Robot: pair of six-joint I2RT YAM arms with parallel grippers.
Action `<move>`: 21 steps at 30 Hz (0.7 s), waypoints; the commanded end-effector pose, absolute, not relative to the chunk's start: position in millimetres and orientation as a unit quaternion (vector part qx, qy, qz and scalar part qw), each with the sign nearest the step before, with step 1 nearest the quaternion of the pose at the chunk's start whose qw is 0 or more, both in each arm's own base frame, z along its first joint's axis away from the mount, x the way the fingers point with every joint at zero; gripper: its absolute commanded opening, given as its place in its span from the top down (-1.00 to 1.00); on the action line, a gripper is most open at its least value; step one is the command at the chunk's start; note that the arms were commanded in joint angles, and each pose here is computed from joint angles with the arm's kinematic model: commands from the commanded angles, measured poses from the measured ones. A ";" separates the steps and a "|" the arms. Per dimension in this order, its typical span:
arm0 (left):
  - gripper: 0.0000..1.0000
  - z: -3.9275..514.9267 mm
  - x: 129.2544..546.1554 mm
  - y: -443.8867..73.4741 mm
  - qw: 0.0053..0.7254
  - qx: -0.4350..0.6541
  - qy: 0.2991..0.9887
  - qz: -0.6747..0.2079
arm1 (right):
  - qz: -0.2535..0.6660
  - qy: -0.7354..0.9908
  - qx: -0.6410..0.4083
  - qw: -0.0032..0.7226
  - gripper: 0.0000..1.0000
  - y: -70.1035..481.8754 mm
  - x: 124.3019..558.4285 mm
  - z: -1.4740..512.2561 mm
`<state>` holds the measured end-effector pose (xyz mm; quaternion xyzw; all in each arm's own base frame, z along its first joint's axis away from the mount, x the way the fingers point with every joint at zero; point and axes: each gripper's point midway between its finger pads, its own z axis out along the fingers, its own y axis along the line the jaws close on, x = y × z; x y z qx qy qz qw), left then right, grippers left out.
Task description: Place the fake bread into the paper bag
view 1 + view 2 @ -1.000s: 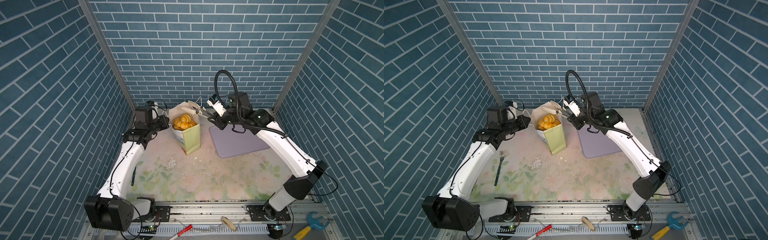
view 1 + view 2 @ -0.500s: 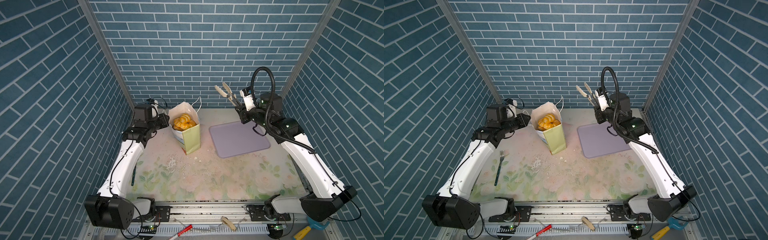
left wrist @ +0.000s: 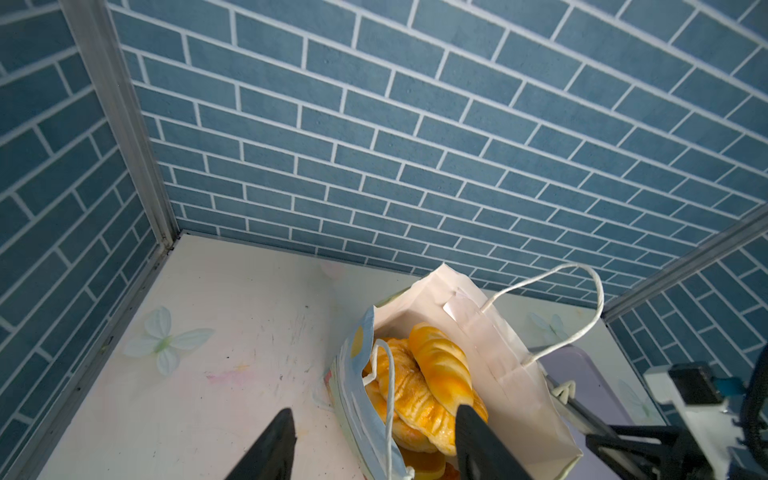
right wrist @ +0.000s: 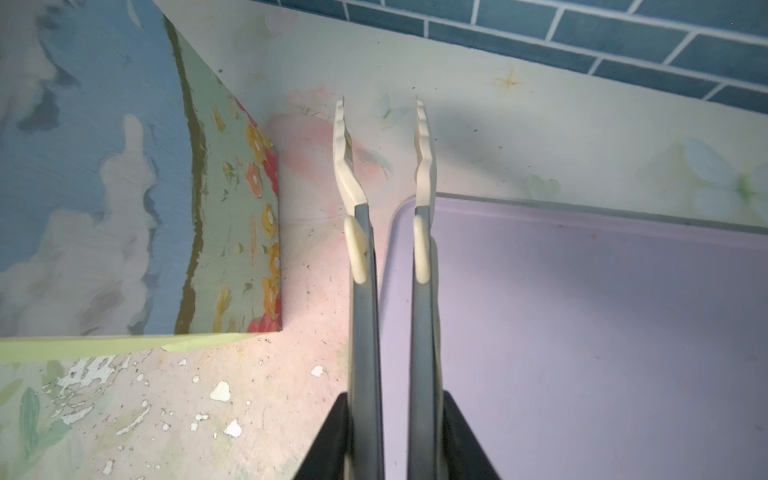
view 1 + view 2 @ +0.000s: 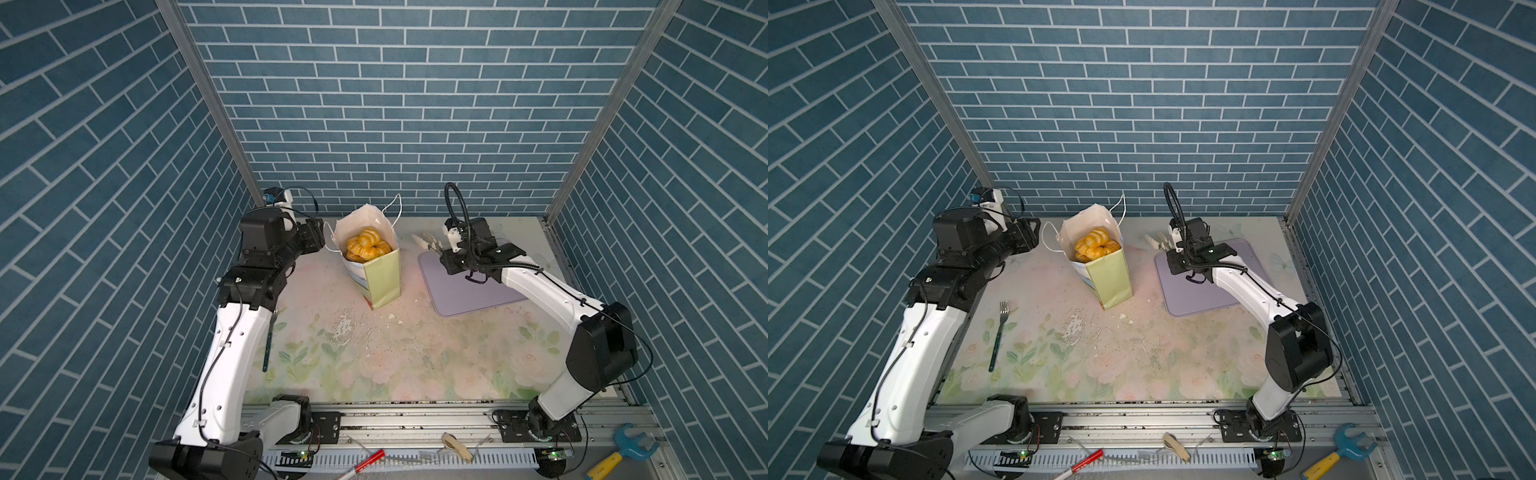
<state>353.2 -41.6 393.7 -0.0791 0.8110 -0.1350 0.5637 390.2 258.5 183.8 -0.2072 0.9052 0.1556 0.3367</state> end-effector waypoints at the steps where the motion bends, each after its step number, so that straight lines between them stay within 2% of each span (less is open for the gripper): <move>1: -0.28 380.6 348.0 -27.1 0.555 -0.094 0.821 -0.101 | 0.219 0.893 -0.192 0.342 0.34 291.2 399.1 184.8; 12: -0.29 363.1 341.6 -21.8 0.541 -0.107 0.828 -0.102 | 0.246 0.912 -0.168 0.281 0.26 328.5 391.4 114.2; 21: -0.29 355.6 346.0 -24.4 0.532 -0.107 0.833 -0.107 | 0.240 0.931 -0.155 0.229 0.14 331.1 369.8 75.5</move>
